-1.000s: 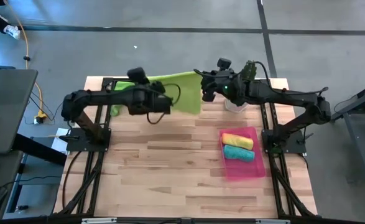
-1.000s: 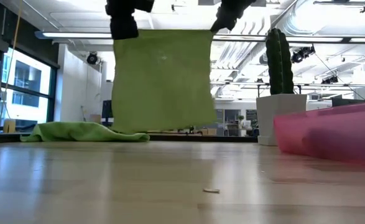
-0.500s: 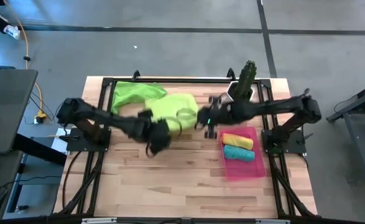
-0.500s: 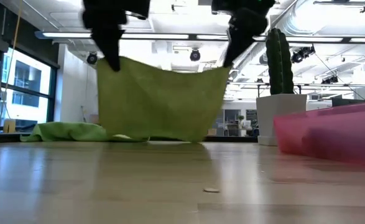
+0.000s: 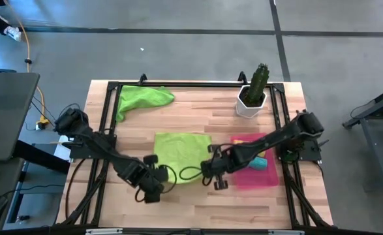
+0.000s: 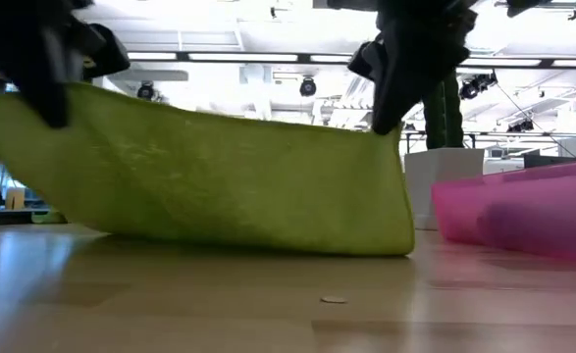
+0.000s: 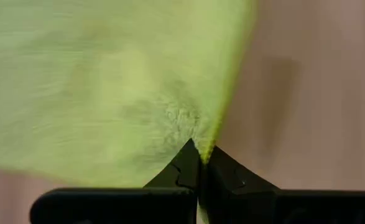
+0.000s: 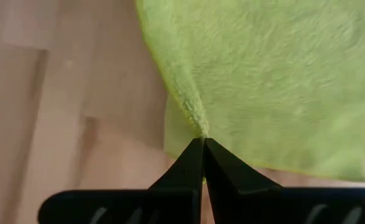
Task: Roll microfiber towels into tight, uniform cylinder then place into a basket
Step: Fold the bottom light green microfiber towel
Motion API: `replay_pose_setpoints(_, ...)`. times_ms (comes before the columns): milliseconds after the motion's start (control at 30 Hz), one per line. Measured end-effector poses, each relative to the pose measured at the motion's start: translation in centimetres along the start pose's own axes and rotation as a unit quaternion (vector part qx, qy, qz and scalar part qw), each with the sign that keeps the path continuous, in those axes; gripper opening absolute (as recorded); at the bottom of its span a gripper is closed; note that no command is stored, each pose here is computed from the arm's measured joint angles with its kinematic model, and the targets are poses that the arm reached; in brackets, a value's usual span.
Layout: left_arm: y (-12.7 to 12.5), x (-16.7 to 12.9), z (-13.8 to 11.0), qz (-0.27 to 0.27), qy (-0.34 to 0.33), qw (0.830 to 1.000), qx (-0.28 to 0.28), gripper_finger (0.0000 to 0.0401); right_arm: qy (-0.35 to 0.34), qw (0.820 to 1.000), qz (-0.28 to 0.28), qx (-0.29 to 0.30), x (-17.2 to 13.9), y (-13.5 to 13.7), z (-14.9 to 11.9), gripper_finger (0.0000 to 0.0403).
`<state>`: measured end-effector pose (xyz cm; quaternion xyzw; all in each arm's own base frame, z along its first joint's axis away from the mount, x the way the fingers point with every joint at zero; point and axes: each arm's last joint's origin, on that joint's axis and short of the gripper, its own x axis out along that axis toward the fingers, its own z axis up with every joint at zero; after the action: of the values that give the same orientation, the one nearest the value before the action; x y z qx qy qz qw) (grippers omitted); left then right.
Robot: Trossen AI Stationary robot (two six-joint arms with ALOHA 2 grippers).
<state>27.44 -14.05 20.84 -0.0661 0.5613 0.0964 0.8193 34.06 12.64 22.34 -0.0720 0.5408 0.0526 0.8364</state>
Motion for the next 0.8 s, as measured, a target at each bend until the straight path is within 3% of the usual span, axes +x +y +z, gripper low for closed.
replay_pose_setpoints(167,-1.1,0.5,-0.2,-0.106,0.015,0.994,0.017,0.0000,-0.028,0.997,0.067,0.025,2.1,2.1,-1.5,0.0000)
replay_pose_setpoints(267,-1.2,0.7,-0.3,-0.120,0.025,0.992,0.014,0.0000,-0.060,0.993,0.091,0.043,2.8,2.6,-2.6,0.0000)
replay_pose_setpoints(400,-0.9,0.8,-0.3,-0.113,0.032,0.993,-0.005,0.0000,-0.086,0.992,0.084,0.034,3.0,2.0,-3.2,0.0000)
replay_pose_setpoints(600,0.9,1.0,-0.6,0.015,0.022,1.000,-0.015,0.0000,-0.087,0.996,0.033,0.010,3.3,-0.9,-2.9,0.0000)
replay_pose_setpoints(800,3.0,0.9,-1.2,0.131,0.041,0.990,-0.015,0.0000,-0.084,0.996,-0.020,-0.010,3.7,-4.6,-2.6,0.0000)
